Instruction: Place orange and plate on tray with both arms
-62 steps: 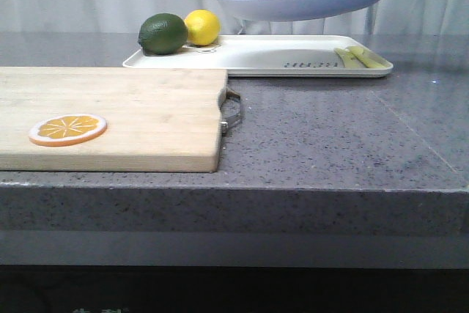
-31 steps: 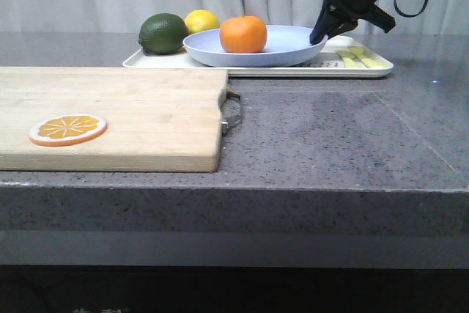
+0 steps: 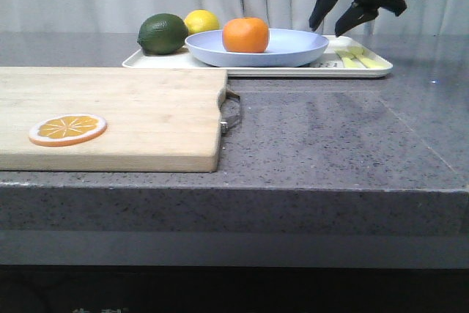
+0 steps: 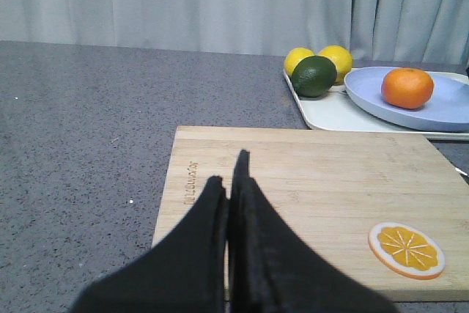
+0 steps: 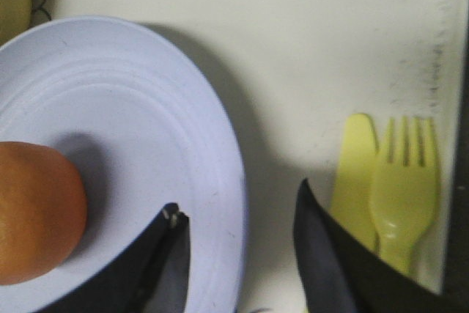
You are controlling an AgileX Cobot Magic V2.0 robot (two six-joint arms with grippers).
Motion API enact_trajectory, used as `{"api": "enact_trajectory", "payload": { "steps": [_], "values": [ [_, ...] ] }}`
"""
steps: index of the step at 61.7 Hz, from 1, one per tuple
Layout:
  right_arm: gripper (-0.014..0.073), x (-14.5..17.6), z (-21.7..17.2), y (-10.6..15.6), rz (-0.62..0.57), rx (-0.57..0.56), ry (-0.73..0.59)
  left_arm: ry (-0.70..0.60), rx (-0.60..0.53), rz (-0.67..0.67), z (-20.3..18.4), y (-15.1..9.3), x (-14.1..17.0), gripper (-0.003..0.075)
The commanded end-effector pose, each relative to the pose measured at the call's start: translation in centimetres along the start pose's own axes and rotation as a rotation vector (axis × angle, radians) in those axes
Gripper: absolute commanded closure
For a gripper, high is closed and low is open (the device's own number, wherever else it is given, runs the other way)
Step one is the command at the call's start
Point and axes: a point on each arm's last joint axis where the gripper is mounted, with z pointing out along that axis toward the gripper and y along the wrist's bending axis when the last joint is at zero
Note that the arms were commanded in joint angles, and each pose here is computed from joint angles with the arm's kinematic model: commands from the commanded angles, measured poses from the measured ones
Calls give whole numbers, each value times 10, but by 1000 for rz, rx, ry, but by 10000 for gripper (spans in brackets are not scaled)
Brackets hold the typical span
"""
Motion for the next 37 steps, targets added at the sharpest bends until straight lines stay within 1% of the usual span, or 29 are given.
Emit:
{"api": "enact_trajectory", "payload": {
  "steps": [1,6,14,16,23,30,37],
  "values": [
    [378,-26,-82,26,-49,9,-173,-96,9,-15,-2,-1,-15,738],
    [505,-26,-100,30,-59,41,-172,-96,9,-15,-2,-1,-15,738],
    [667,-21,-119,34,-71,63,-128,-96,9,-15,-2,-1,-15,738],
    [661,-20,-123,35,-74,72,-113,-96,9,-15,-2,-1,-15,738],
    [656,-21,-138,41,-87,77,-138,-96,9,-15,-2,-1,-15,738],
    [656,-18,-159,51,-139,100,-153,-96,9,-15,-2,-1,-15,738],
    [656,-2,-168,64,-179,112,-82,-96,9,-15,-2,-1,-15,738]
  ]
}}
